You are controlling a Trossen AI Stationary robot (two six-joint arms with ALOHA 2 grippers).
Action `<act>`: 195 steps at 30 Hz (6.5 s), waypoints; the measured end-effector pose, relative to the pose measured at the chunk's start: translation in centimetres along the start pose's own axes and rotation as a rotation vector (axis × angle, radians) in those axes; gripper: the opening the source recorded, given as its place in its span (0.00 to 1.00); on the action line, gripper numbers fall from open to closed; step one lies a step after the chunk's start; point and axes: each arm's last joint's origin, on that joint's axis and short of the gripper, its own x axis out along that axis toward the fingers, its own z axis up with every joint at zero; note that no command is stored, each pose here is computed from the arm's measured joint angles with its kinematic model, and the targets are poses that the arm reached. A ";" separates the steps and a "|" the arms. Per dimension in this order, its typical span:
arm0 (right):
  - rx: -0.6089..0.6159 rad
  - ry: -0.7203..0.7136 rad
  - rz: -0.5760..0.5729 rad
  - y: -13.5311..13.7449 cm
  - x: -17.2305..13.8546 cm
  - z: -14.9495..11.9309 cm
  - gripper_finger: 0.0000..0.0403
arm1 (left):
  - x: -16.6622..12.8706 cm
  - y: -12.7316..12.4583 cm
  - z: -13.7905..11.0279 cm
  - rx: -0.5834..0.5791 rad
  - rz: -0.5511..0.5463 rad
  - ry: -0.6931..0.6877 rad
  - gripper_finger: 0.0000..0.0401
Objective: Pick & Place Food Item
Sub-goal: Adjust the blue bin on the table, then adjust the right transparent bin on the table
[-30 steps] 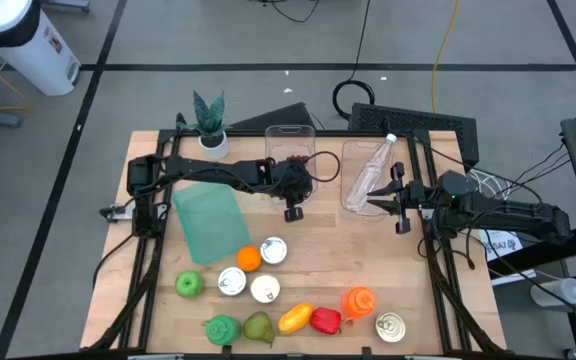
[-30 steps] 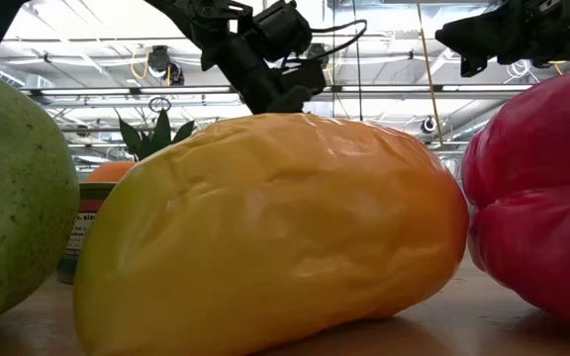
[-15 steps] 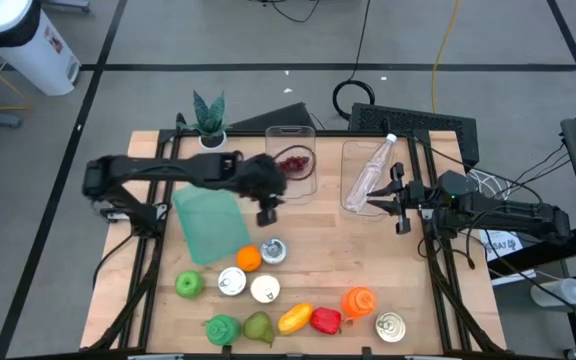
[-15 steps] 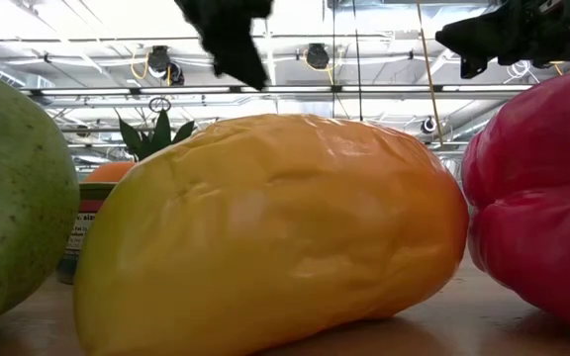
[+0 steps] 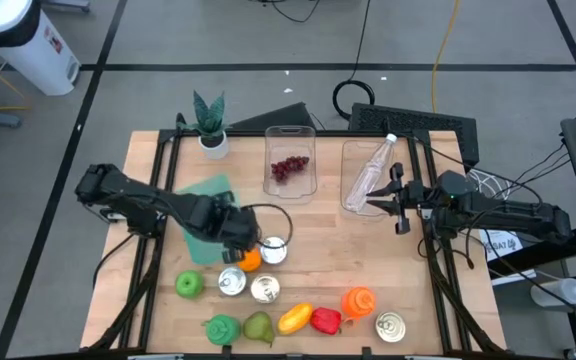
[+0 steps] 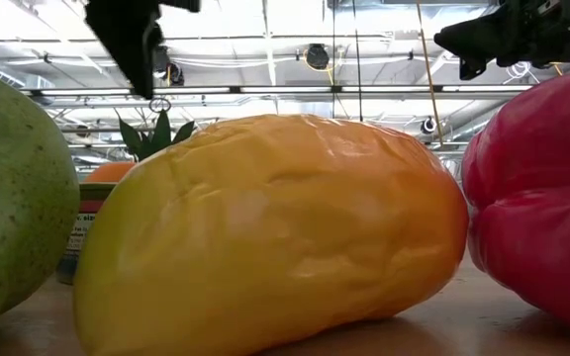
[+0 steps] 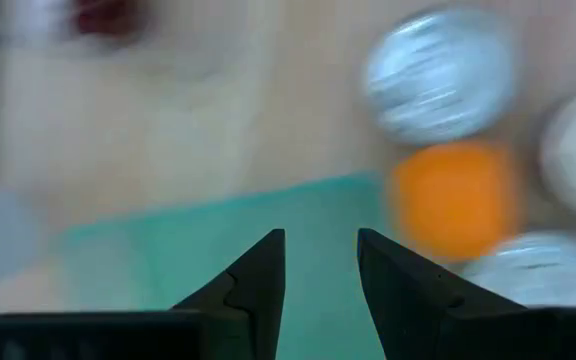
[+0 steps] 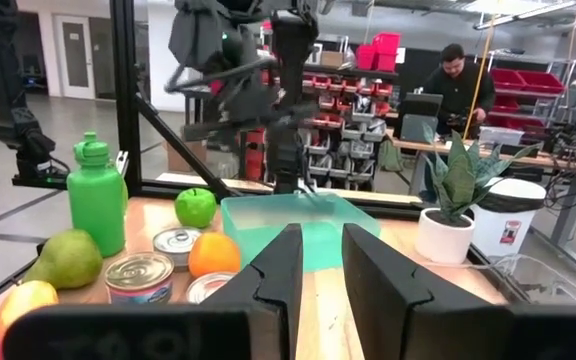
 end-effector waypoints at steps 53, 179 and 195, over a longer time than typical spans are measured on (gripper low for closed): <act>0.025 0.010 0.025 -0.1 0.5 -0.2 0.16 | 10.2 -3.3 -3.5 -0.131 -0.075 0.384 0.35; -0.079 0.037 0.040 0.9 5.0 -1.8 0.16 | 6.8 4.5 -13.7 -0.158 -0.337 -1.407 0.35; -0.351 0.548 0.137 3.8 18.3 0.1 0.03 | 6.8 4.5 -13.7 -0.149 -0.329 -1.407 0.35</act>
